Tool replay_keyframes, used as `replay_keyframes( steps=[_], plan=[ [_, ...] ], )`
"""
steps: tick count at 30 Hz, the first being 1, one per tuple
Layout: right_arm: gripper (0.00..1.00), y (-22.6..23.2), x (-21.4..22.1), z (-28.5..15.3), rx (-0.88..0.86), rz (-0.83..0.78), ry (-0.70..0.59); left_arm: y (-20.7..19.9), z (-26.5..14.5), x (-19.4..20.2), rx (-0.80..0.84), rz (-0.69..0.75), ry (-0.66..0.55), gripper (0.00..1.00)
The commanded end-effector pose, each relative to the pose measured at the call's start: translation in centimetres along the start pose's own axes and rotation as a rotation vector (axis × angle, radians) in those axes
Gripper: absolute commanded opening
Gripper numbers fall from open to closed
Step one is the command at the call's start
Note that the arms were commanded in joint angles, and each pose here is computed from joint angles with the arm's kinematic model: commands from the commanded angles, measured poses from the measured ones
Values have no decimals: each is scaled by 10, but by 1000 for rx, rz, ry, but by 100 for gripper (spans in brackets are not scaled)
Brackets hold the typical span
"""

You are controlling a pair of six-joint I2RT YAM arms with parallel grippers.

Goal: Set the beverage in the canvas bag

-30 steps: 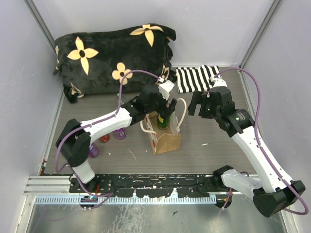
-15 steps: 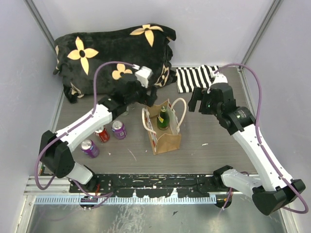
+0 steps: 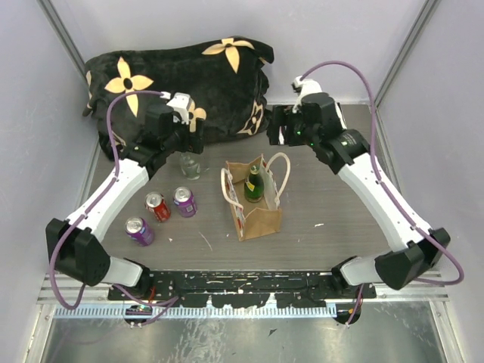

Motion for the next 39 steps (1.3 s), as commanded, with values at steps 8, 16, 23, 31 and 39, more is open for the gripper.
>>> replay_keyframes(
  steps=[8, 16, 23, 31, 39],
  plan=[
    [78, 63, 31, 20, -17, -79, 144, 35, 12, 26, -104, -32, 136, 95],
    [75, 65, 82, 20, 96, -111, 383, 30, 9, 29, -49, -48, 157, 94],
    [73, 58, 102, 29, 142, -128, 456, -21, -30, 7, 320, -274, 181, 85],
    [70, 49, 113, 39, 207, -156, 476, -69, -65, 10, 602, -619, 322, 80],
    [67, 43, 126, 41, 222, -147, 498, -85, -80, 8, 704, -680, 411, 79]
  ],
)
Point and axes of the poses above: each gripper's point midway between its finger pads, its own z axis out along the fingers, its own y axis along the line the jaws close on, x = y × z, the point moved 6 cm from there along -z, back along the fingers, and after that the axes turned 10 degrees about z, right-handed, at the moved point
